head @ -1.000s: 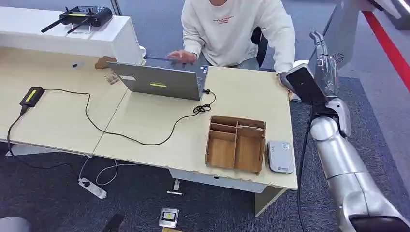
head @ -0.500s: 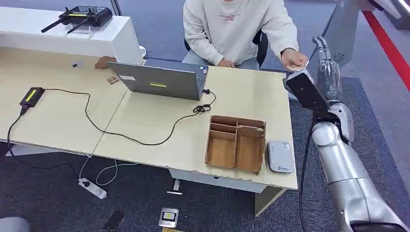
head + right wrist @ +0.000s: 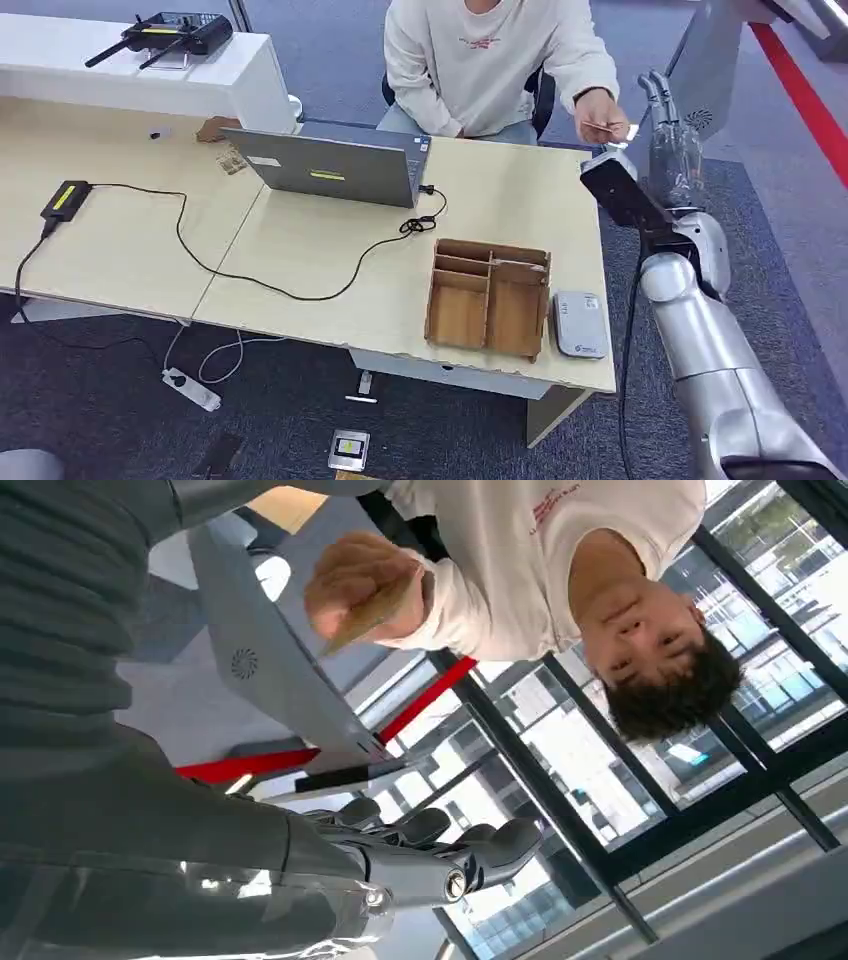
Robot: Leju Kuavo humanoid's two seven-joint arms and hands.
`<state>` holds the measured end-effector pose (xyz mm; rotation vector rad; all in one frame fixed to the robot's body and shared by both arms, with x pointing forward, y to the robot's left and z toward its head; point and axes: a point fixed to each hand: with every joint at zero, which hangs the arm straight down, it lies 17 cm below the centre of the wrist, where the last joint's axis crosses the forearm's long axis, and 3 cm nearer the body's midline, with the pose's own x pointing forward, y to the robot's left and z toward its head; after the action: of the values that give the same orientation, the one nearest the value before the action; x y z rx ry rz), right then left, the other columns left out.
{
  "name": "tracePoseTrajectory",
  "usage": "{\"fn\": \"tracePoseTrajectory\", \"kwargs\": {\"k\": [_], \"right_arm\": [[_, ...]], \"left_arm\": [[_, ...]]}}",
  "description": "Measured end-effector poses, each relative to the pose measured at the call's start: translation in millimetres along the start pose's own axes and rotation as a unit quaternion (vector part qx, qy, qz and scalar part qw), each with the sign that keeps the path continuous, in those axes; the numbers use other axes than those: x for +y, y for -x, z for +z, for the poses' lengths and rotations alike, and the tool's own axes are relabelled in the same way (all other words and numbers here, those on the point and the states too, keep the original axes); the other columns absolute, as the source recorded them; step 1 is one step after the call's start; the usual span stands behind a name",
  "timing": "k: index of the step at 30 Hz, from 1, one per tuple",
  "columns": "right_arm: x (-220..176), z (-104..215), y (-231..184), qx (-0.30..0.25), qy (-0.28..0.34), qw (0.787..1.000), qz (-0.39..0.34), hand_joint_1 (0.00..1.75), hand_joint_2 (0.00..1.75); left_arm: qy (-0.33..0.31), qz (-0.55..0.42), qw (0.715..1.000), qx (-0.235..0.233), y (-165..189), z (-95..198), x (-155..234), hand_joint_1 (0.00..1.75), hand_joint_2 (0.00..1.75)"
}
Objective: Pass the card to the sensor for recognition and then transmit it.
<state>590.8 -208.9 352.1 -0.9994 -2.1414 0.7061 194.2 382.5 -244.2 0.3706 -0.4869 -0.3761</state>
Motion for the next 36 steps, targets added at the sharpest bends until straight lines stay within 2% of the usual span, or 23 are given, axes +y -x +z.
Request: {"fn": "tracePoseTrajectory", "kwargs": {"k": [11, 15, 19, 22, 26, 36], "right_arm": [[-1, -5, -7, -0.011, 0.003, 1.000, -0.004, 0.00, 1.75], [-20, -27, -19, -0.033, 0.032, 0.999, 0.015, 0.00, 1.75], [-34, -50, -27, -0.049, 0.039, 0.998, 0.022, 0.00, 1.75], [-38, -58, -30, -0.059, 0.043, 0.997, 0.022, 0.00, 1.75], [-34, -63, -31, -0.063, 0.041, 0.997, 0.021, 0.00, 1.75], [-19, -66, -29, -0.051, 0.022, 0.998, 0.017, 0.00, 1.75]], "left_arm": [[-0.012, -0.007, 1.000, 0.002, 3, -1, 7, 0.00, 0.00], [-0.013, -0.031, 0.999, -0.029, -14, -3, 10, 0.00, 0.00], [-0.016, -0.041, 0.999, -0.030, -19, -2, 4, 0.00, 0.00], [-0.024, -0.041, 0.997, -0.065, -30, 0, 4, 0.00, 0.00], [-0.012, -0.036, 0.995, -0.095, -38, 4, -8, 0.00, 0.00], [-0.002, -0.027, 0.995, -0.092, -37, 7, -21, 0.00, 0.00]]}}
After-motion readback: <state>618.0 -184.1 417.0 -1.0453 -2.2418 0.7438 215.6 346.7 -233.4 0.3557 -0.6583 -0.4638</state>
